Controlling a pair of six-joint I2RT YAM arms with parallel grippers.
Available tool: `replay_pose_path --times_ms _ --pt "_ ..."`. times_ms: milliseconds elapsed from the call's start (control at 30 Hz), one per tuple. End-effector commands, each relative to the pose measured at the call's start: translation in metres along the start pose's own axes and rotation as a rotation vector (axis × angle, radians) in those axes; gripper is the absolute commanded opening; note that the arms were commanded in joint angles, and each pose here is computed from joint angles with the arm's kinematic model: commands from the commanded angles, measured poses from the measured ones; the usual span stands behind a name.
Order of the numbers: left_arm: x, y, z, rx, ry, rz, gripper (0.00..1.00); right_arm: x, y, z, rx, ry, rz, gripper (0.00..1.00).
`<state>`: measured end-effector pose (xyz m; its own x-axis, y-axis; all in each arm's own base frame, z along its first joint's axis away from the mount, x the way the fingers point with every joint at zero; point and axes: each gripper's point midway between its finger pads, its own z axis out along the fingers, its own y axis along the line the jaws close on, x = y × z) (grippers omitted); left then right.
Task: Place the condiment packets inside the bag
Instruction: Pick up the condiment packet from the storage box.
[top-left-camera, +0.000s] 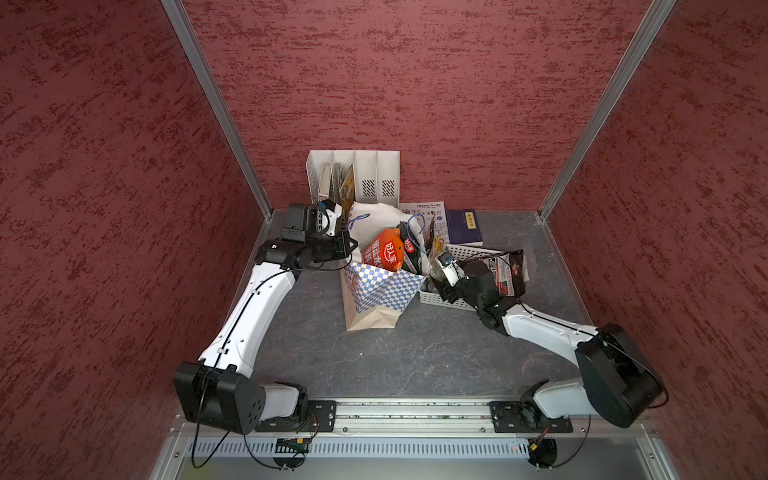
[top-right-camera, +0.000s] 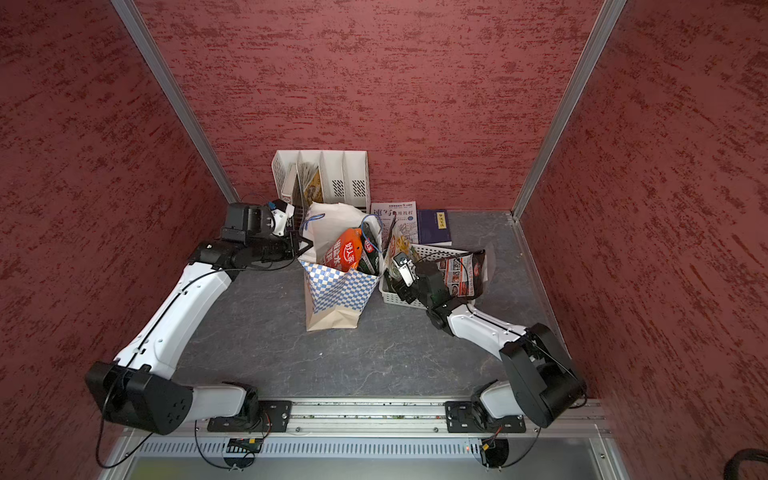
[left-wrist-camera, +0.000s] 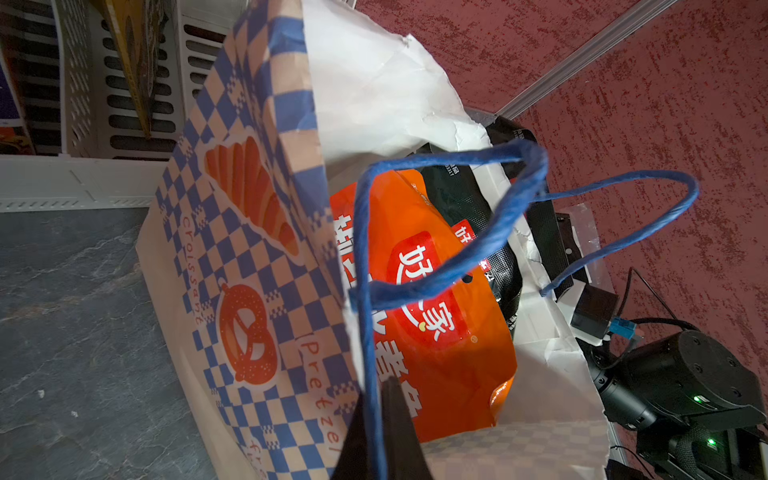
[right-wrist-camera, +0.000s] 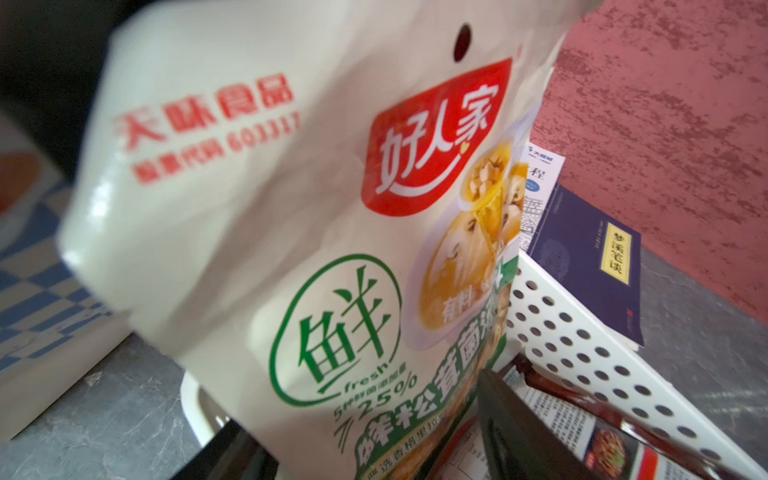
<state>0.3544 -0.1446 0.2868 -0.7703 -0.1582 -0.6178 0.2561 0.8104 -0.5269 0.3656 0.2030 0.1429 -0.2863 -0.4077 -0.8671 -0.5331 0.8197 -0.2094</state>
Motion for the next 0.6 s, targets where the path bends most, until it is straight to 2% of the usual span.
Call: replay_pose_path --times_ms 0,67,133,167,200,267,300,367,433,567 --pt "-0.017 -0.01 -0.008 0.032 -0.076 0.056 0.0 -0.015 -0.018 -0.008 0.084 -0.029 0.041 0.63" --pt "-0.016 -0.011 -0.008 0.035 -0.075 0.056 0.0 -0.013 -0.024 -0.009 0.113 -0.023 0.069 0.51" --pt "-0.016 -0.011 -0.009 0.036 -0.075 0.058 0.0 -0.008 -0.044 -0.012 0.217 -0.003 0.141 0.37" --pt "-0.017 -0.011 -0.009 0.034 -0.077 0.057 0.0 -0.007 -0.052 -0.013 0.257 0.002 0.183 0.35" --pt "-0.017 -0.011 -0.01 0.034 -0.078 0.058 0.0 -0.005 -0.058 -0.013 0.282 0.007 0.22 0.36" --pt "-0.016 -0.011 -0.01 0.034 -0.078 0.056 0.0 -0.003 -0.06 -0.011 0.296 0.015 0.269 0.54" --pt "-0.016 -0.011 -0.01 0.034 -0.078 0.057 0.0 -0.003 -0.061 -0.01 0.3 0.018 0.289 0.6" --pt "-0.017 -0.011 -0.01 0.033 -0.078 0.056 0.0 0.001 -0.062 -0.005 0.311 0.05 0.327 0.63" --pt "-0.017 -0.011 -0.01 0.035 -0.079 0.057 0.0 0.003 -0.064 -0.001 0.326 0.076 0.358 0.55" --pt "-0.017 -0.012 -0.012 0.033 -0.083 0.059 0.0 0.0 -0.068 -0.003 0.345 0.096 0.402 0.26"
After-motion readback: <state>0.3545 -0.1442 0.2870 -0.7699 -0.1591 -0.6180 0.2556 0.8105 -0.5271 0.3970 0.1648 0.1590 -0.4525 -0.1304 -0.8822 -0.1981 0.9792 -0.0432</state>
